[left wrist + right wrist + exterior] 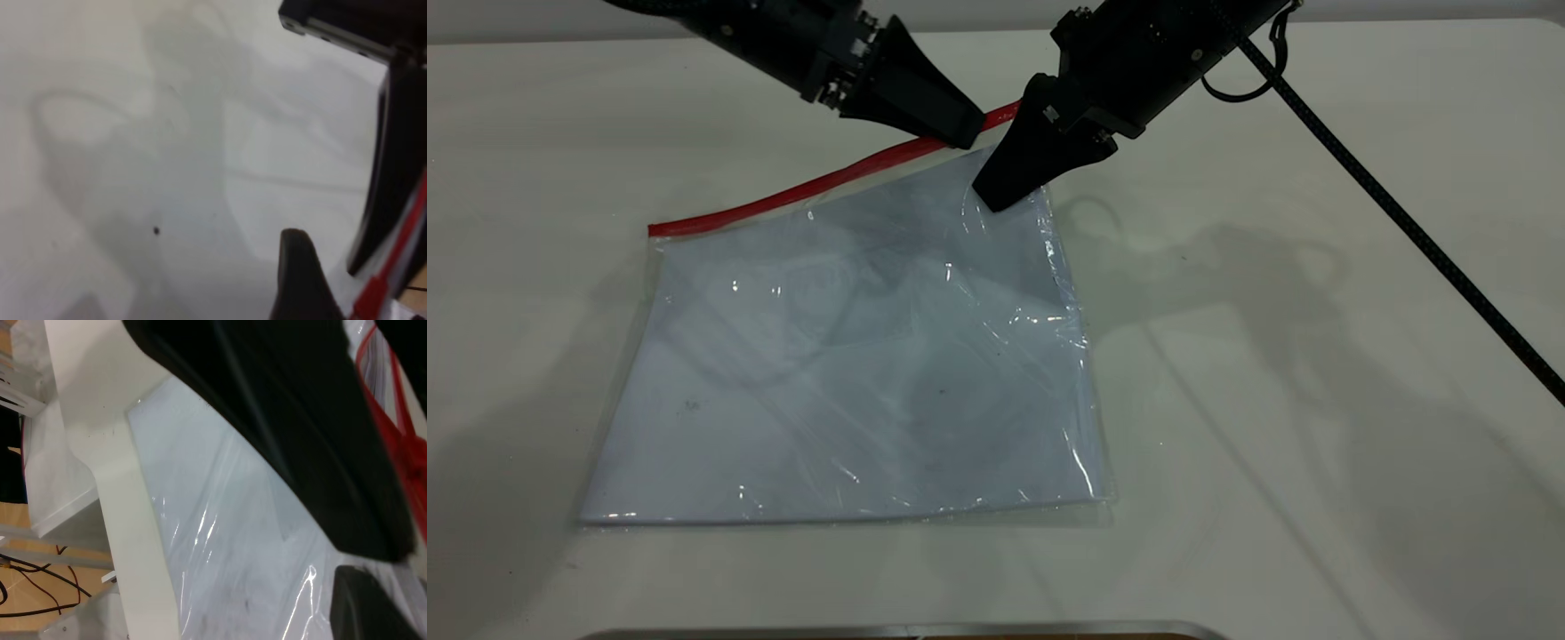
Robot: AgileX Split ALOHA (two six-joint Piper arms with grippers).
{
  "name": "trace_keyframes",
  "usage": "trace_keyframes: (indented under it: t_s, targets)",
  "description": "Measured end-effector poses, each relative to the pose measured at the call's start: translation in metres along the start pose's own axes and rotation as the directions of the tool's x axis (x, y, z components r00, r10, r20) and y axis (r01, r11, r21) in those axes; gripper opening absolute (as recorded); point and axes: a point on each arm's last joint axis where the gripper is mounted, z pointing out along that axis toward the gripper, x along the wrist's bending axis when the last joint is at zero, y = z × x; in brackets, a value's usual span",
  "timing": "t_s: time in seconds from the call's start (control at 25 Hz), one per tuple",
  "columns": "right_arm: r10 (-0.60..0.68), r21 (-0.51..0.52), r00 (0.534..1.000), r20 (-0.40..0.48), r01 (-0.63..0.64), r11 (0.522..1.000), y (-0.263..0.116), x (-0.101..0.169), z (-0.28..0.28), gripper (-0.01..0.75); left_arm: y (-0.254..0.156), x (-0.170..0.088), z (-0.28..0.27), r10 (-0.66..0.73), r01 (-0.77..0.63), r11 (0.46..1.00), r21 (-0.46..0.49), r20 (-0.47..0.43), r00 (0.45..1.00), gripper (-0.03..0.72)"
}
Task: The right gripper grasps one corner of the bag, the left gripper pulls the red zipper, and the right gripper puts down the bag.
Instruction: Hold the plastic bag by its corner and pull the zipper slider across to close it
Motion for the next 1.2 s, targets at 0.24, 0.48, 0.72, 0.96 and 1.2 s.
trace_keyframes:
  t_s: [0.24,0.48,0.72,0.96,1.2]
  targets:
    - [-0.003,0.0,1.0,0.0,0.003,1.0,0.0,0.0,0.0,0.033,0.001,0.001,0.002,0.009,-0.009,1.0,0.001,-0.024,1.0,0.432]
    - [-0.003,0.0,1.0,0.002,0.003,1.0,0.0,0.0,0.0,0.033,0.001,0.001,0.002,0.01,-0.01,1.0,0.002,-0.024,1.0,0.268]
    - [0.003,-0.005,1.0,0.008,-0.003,1.0,-0.001,-0.003,-0.003,0.033,0.001,0.001,0.002,0.049,-0.049,0.999,0.003,-0.027,0.998,0.135]
    - [0.052,-0.042,0.998,0.026,-0.051,0.998,-0.007,-0.019,-0.02,0.033,0.004,0.005,0.003,0.062,-0.063,0.998,-0.011,-0.073,0.995,0.083]
    - [0.069,-0.075,0.997,0.038,-0.066,0.995,-0.01,-0.031,-0.042,0.033,0.005,0.009,0.002,0.075,-0.078,0.997,-0.022,-0.118,0.99,0.083]
